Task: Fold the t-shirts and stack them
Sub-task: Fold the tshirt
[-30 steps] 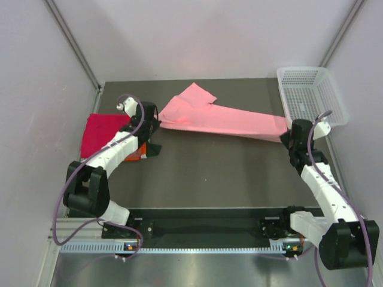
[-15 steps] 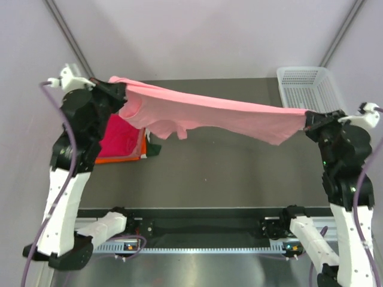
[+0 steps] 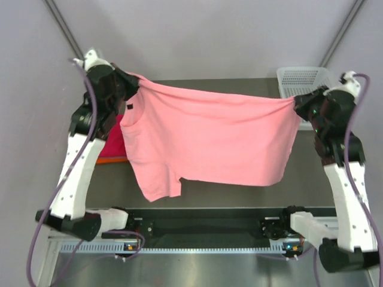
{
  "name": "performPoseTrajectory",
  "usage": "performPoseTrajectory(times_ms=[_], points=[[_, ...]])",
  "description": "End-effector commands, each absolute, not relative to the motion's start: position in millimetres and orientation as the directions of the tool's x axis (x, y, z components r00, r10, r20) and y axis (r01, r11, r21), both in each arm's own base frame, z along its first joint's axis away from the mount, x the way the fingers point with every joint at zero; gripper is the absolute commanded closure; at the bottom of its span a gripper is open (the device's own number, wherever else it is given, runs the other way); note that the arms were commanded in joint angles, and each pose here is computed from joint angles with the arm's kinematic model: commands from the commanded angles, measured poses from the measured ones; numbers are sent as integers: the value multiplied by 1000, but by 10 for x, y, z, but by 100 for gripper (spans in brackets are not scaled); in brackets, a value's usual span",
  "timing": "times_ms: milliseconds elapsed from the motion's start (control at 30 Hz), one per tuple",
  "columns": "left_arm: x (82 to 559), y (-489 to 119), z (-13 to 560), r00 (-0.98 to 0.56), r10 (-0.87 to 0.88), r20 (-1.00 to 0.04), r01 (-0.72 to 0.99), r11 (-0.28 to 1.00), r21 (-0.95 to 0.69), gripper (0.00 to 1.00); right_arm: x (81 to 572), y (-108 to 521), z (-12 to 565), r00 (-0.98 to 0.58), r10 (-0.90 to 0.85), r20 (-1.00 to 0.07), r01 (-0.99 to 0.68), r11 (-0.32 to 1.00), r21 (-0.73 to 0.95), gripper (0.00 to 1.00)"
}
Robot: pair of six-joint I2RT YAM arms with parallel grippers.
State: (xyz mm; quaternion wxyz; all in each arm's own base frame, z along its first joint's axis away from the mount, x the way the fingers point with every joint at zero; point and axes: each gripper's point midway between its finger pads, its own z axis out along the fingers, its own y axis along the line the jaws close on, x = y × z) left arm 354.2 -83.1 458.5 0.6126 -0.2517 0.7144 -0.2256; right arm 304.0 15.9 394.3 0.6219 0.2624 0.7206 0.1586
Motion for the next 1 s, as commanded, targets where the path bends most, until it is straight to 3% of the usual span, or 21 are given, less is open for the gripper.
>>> performPoseTrajectory(times_ms=[0,200,367,467,600,700,933,967], points=[[4001,-872,4284,-162,-649,-744,-106,761,-640,100,3428,205,3827,-133,578,-805,181,813,554,100],[4637,-906,4466,-152,-664,-732,-28,744,-668,100,3990,216,3995,-133,617,-776,159,786,598,100],[4740,-880,5095,-24,-664,-747,120,740,-662,100,4267,166,4390,-131,669,-731,56,742,668,100],[4802,-824,5120,-4,-652,-758,117,753,-648,100,4401,133,4386,-160,679,-716,34,729,684,100],[4968,-884,4643,-81,-631,-771,113,763,-637,100,4567,219,4012,-264,682,-682,26,712,702,100],[5000,-930,4227,-131,-617,-776,106,770,-629,100,4602,271,3367,-360,695,-622,82,688,721,100],[4671,-859,3281,-197,-607,-770,29,781,-624,100,4383,287,2336,-442,696,-566,161,682,713,100],[4591,-846,2932,-235,-608,-759,-6,781,-624,100,4321,287,2265,-445,695,-565,168,685,709,100]])
